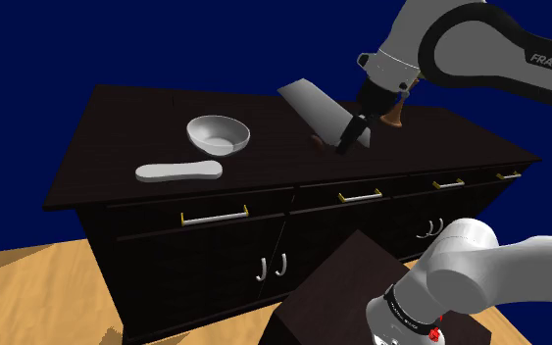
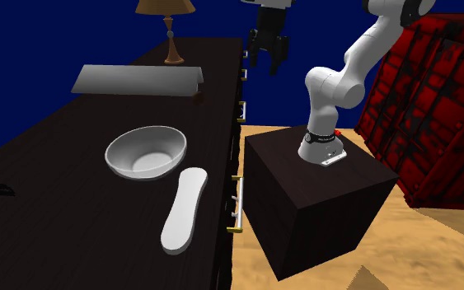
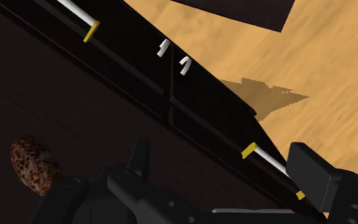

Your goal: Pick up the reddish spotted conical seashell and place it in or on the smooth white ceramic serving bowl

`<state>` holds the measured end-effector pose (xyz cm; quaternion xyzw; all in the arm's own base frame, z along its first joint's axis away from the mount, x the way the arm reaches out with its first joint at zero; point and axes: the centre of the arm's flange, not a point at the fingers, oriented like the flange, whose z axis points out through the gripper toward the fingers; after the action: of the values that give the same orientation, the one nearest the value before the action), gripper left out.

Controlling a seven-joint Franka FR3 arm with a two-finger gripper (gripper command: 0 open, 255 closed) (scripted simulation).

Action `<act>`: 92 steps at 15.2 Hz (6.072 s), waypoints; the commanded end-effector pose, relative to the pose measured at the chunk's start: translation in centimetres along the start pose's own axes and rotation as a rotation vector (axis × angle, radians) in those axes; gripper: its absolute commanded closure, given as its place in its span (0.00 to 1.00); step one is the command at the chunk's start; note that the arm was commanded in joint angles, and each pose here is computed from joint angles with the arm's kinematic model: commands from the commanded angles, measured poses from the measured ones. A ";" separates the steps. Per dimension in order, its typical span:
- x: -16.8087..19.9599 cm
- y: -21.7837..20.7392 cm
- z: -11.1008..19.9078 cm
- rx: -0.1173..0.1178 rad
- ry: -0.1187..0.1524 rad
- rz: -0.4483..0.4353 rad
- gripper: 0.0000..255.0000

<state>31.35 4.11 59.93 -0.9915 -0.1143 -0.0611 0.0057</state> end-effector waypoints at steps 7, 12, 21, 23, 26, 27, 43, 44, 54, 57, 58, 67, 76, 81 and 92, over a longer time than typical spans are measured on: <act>0.1 6.9 3.7 -0.010 0.061 -0.250 0.00; 1.7 12.5 6.6 -0.018 0.111 -0.458 0.00; 7.5 21.1 11.4 -0.032 0.200 -0.824 0.00; 7.7 21.0 12.5 -0.032 0.200 -0.824 0.00; 8.0 21.0 14.0 -0.032 0.200 -0.824 0.00; 8.1 20.9 14.5 -0.032 0.200 -0.824 0.00; 8.2 20.9 15.4 -0.032 0.200 -0.824 1.00; 8.2 21.0 15.3 -0.032 0.200 -0.824 1.00; 9.0 17.7 17.7 -0.158 0.183 -0.980 0.00; 9.4 17.7 19.0 -0.158 0.183 -0.980 0.00; 9.4 17.7 19.0 -0.158 0.183 -0.980 0.00; 9.4 17.7 19.0 -0.158 0.183 -0.980 1.00; 9.5 17.7 18.0 -0.158 0.183 -0.980 1.00; 9.8 17.7 15.4 -0.158 0.183 -0.980 1.00; 10.5 17.8 9.6 -0.158 0.183 -0.980 1.00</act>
<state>46.77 -10.52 51.23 -0.8094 -0.5603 -0.1519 -0.0886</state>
